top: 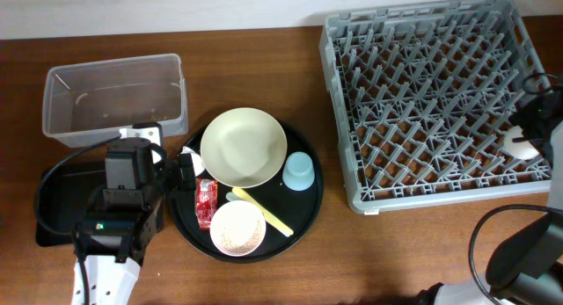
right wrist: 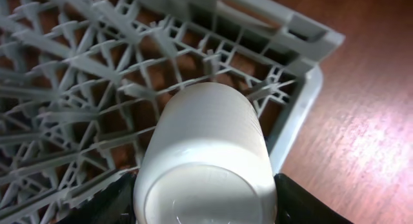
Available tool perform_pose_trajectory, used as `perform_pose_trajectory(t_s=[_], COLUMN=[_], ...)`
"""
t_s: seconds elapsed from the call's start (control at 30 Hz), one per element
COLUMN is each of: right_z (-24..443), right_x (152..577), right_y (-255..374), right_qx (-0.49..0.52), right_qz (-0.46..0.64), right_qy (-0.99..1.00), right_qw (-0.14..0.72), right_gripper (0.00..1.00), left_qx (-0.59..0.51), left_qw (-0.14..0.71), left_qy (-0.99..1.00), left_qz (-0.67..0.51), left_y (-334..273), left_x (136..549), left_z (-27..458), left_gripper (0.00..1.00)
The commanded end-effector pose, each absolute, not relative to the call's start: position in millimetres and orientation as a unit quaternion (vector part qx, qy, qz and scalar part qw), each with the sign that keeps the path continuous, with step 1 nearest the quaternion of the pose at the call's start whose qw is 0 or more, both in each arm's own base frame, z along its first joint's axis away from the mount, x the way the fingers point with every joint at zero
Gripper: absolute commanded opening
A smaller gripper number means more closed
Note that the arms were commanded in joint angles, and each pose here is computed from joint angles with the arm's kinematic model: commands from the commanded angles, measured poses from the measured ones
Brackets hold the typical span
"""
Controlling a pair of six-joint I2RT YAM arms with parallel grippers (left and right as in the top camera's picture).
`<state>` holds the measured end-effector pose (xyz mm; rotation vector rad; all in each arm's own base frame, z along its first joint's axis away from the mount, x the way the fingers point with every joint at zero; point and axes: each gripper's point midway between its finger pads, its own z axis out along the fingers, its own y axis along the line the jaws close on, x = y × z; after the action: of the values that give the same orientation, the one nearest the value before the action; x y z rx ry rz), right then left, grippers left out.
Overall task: Sort waste into correct bins and load items into the dishwasher rack
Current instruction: 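Carry the white cup to the rack's right side and release, then move the right gripper back and grasp the light-blue cup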
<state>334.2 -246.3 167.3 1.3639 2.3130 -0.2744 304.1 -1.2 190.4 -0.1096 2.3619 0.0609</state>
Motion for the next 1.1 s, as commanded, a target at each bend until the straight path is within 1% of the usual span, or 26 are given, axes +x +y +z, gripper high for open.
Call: perform_pose_trajectory(t_s=[0.0, 0.17, 0.37, 0.5, 0.53, 0.57, 0.6, 0.63, 0.7, 0.77, 0.9, 0.97, 1.03, 1.07], right_z=[169, 157, 125, 121, 122, 122, 123, 125, 134, 154, 204, 240, 262, 272], right_x=[331, 337, 345, 346, 346, 347, 346, 346, 350, 354, 356, 355, 357, 358], right_y=[-252, -248, -246, -248, -248, -248, -247, -247, -244, -238, -215, -192, -165, -146], right_qx=[0.502, 0.501, 0.501, 0.502, 0.501, 0.500, 0.500, 0.499, 0.490, 0.482, 0.449, 0.425, 0.391, 0.350], right_qz=[-0.082, -0.063, -0.041, -0.041, -0.042, -0.041, -0.041, -0.041, -0.030, -0.012, 0.035, 0.084, 0.146, 0.182], right_qy=[0.832, 0.837, 0.845, 0.845, 0.845, 0.846, 0.846, 0.846, 0.850, 0.848, 0.849, 0.844, 0.844, 0.852], right_qw=[0.220, 0.212, 0.182, 0.179, 0.180, 0.180, 0.179, 0.181, 0.193, 0.219, 0.277, 0.316, 0.337, 0.344], right_gripper=[0.62, 0.62, 0.63, 0.63, 0.69, 0.85, 0.98, 0.98, 0.98, 0.98, 0.98, 0.98, 0.98, 0.98], left_qx=[-0.048, -0.048, -0.048, -0.048, -0.048, -0.048, -0.048, -0.048, -0.048, -0.048, -0.048, -0.048, -0.048, -0.048], left_qw=[0.389, 0.389, 0.389, 0.389, 0.389, 0.389, 0.389, 0.389, 0.389, 0.389, 0.389, 0.389, 0.389, 0.389], left_qy=[0.920, 0.920, 0.920, 0.920, 0.920, 0.920, 0.920, 0.920, 0.920, 0.920, 0.920, 0.920, 0.920, 0.920], left_qz=[0.018, 0.018, 0.018, 0.018, 0.018, 0.018, 0.018, 0.018, 0.018, 0.018, 0.018, 0.018, 0.018, 0.018], left_y=[-2, -2, -2, -2, -2, -2, -2, -2, -2, -2, -2, -2, -2, -2], left_x=[308, 308, 308, 308, 308, 308, 308, 308, 308, 308, 308, 308, 308, 308], left_z=[200, 200, 200, 200, 200, 200, 200, 200, 200, 200, 200, 200, 200, 200], left_gripper=[1.00, 1.00, 1.00, 1.00, 1.00, 1.00, 1.00, 1.00, 1.00, 1.00, 1.00, 1.00, 0.99, 1.00])
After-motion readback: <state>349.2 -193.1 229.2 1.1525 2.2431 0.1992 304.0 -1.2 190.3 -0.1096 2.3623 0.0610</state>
